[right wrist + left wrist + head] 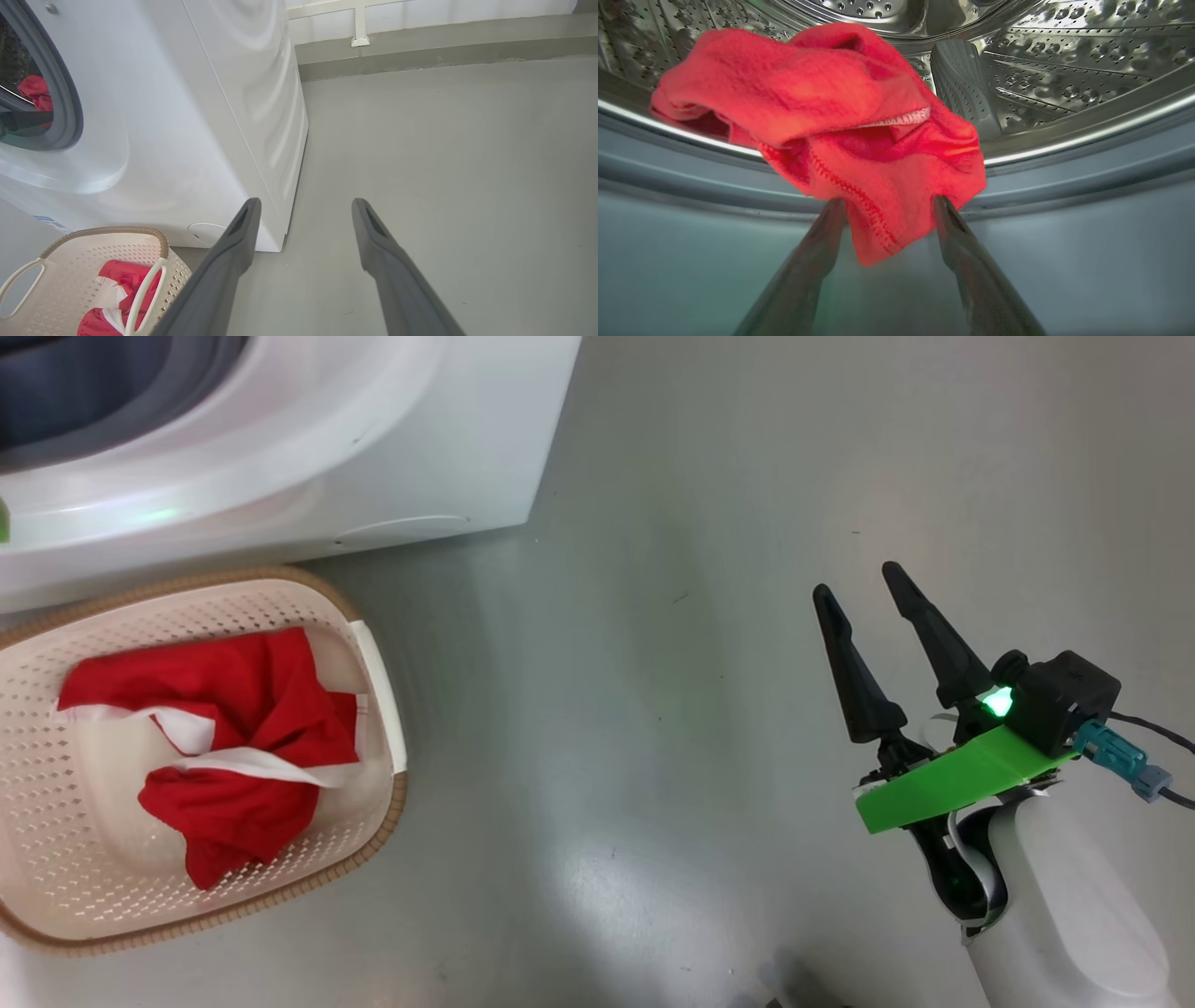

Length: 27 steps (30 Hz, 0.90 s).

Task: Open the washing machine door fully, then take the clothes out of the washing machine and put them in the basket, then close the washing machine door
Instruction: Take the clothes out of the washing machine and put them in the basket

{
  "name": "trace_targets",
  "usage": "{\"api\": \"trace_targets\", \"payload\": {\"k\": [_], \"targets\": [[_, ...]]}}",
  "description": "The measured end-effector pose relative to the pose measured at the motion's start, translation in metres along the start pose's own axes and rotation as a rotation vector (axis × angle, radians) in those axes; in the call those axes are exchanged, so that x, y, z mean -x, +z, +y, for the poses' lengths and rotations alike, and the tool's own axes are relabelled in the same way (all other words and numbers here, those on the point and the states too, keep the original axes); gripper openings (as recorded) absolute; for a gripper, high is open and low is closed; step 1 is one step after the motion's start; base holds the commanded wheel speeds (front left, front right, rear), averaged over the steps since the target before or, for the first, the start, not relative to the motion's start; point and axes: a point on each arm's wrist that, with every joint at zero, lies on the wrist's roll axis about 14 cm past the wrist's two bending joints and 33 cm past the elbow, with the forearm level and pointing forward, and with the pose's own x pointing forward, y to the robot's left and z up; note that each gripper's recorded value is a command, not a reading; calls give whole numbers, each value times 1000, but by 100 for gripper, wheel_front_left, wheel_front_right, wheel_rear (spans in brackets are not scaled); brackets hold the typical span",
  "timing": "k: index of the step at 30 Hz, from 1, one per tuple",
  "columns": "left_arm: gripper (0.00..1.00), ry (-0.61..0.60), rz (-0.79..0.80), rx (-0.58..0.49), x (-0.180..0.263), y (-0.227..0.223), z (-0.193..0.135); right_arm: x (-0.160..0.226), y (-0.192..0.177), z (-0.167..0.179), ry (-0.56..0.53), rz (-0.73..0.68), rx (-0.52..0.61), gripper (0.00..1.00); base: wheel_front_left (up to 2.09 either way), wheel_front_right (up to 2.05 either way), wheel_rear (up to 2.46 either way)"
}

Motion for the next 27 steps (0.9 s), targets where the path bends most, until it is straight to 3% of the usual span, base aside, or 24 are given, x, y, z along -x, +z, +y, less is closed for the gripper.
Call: {"api": "trace_targets", "payload": {"k": [1,2,3,5,6,16,27], "targets": [[100,-1,1,-3,-1,0,-1,0,-1,0,-2,2,0,100,0,0,0],[94,-2,0,-4,-2,1,-1,0,-1,-1,-3,3,0,100,0,0,0],[72,-4,0,-7,-3,1,-2,1,-1,-1,-5,4,0,100,0,0,0],[17,-3,3,-17,-4,0,-2,1,-2,-2,-7,4,0,100,0,0,0],[0,3,6,-22,-4,-1,-1,1,-2,-2,-7,4,0,100,0,0,0],[0,15,-28,-33,1,6,5,0,2,0,-2,-5,-2,100,0,0,0],[0,-34,-188,122,36,25,-16,0,24,12,35,-59,2,100,0,0,0]]}}
